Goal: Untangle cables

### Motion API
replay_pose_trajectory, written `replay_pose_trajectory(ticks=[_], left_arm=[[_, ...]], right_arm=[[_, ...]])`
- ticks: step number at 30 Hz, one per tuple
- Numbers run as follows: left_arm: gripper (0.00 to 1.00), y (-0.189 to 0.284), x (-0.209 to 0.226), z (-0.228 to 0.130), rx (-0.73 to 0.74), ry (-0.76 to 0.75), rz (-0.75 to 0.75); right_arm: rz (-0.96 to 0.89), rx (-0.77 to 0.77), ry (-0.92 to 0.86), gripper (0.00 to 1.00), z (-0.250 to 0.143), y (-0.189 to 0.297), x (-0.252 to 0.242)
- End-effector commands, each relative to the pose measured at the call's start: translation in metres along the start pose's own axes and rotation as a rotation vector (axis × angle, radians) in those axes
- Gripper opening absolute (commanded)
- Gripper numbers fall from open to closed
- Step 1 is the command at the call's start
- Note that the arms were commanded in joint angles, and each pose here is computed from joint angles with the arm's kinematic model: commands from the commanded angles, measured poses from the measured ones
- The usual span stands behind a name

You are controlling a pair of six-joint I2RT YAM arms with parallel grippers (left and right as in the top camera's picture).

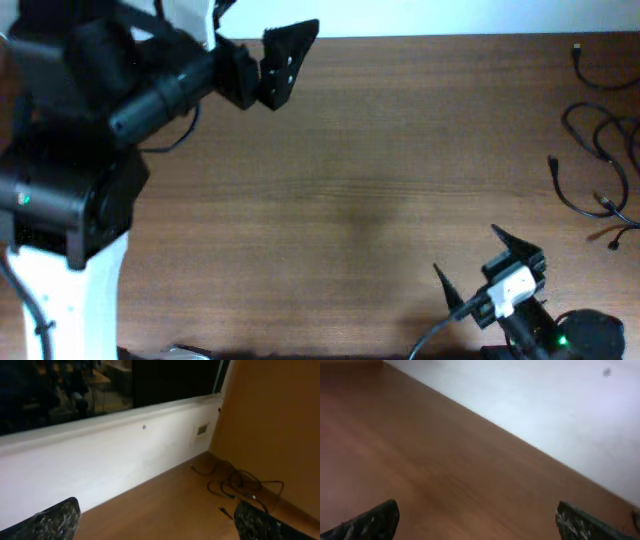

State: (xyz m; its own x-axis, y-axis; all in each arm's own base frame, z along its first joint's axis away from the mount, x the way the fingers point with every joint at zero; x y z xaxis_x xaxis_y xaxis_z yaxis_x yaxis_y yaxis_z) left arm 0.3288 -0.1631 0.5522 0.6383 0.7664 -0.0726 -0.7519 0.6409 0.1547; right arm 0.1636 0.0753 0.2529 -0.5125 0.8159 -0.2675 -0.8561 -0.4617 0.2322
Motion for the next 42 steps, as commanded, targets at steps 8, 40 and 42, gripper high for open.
replay_pose_trajectory(ticks=[8,40,42], left_arm=[[0.99,0.021,0.009,0.004,-0.006,-0.055,0.109],[0.99,0.187,-0.026,0.020,-0.378,-0.459,0.372],[0.99,0.160,-0.018,-0.019,-0.499,-0.524,0.345]], right_arm=[[-0.237,0.098,0.146,0.99,-0.064,-0.020,-0.031],[-0.183,0.086,0.322,0.99,-0.109,-0.059,-0.022],[-0.183,0.086,0.322,0.99,-0.109,-0.059,-0.022]])
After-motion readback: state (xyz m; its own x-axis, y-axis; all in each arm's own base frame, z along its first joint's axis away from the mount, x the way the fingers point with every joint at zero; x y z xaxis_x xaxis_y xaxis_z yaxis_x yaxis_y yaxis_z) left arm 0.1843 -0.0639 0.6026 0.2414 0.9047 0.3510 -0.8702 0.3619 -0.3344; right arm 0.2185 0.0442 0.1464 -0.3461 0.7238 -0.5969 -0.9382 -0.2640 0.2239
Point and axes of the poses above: each gripper's point midway between its finger pads, its own y axis back along the fingers, its own x axis along the line the jaws close on, z = x × y, the point moved 1 cm from there along y, back along the fingers, and after that the axes turned 1 degree about -y, right-handed, at the moved point
